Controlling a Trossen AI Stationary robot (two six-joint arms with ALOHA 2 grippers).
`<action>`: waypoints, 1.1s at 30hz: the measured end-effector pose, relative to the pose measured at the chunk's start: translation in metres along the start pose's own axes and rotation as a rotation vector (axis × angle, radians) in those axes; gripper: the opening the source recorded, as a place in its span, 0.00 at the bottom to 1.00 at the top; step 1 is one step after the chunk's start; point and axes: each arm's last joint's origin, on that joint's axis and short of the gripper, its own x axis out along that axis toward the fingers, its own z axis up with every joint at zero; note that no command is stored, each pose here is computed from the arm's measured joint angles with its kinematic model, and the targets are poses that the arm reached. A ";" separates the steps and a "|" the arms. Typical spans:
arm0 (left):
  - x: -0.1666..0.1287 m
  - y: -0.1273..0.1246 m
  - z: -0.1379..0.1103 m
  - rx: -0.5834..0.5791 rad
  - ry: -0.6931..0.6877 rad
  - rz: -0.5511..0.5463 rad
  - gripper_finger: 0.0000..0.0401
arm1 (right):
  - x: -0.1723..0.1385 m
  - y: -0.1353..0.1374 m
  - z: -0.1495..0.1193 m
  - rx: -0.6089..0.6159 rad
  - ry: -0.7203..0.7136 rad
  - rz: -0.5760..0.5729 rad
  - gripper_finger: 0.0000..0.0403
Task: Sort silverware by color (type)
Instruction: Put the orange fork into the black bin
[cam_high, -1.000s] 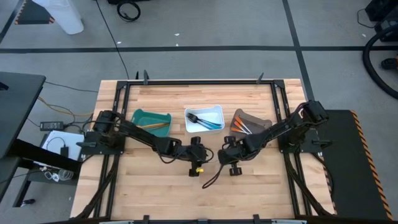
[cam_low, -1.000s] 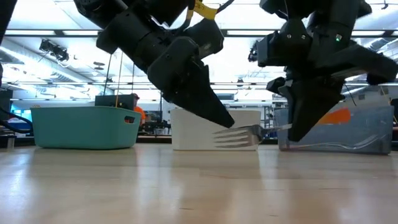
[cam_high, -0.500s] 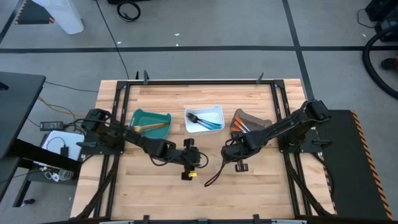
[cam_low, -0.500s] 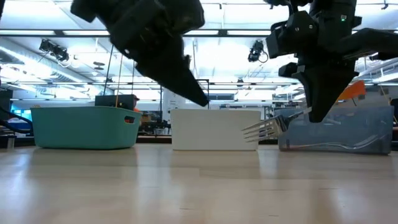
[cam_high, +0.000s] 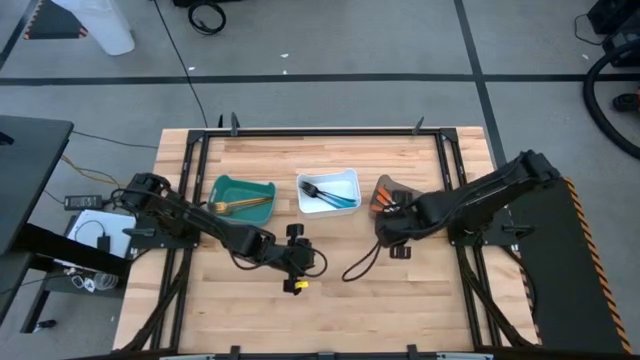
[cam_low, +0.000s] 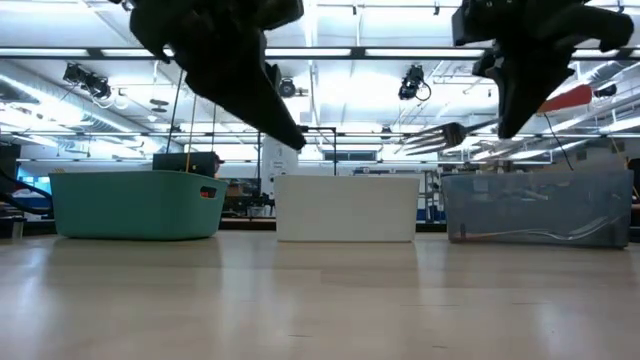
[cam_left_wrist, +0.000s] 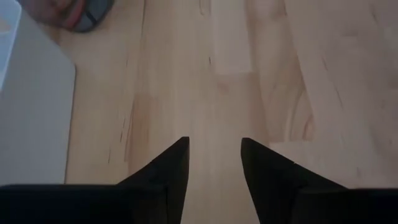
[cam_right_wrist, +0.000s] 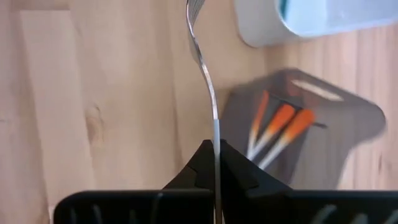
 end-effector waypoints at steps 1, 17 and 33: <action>0.000 0.000 0.000 -0.001 0.000 0.001 0.38 | -0.002 -0.003 -0.003 0.013 -0.003 -0.008 0.02; -0.002 -0.001 -0.002 0.004 0.017 0.010 0.38 | 0.005 -0.043 -0.055 0.278 -0.014 -0.082 0.02; -0.002 0.000 -0.002 0.008 0.018 0.012 0.38 | 0.038 -0.059 -0.075 0.574 0.039 -0.129 0.02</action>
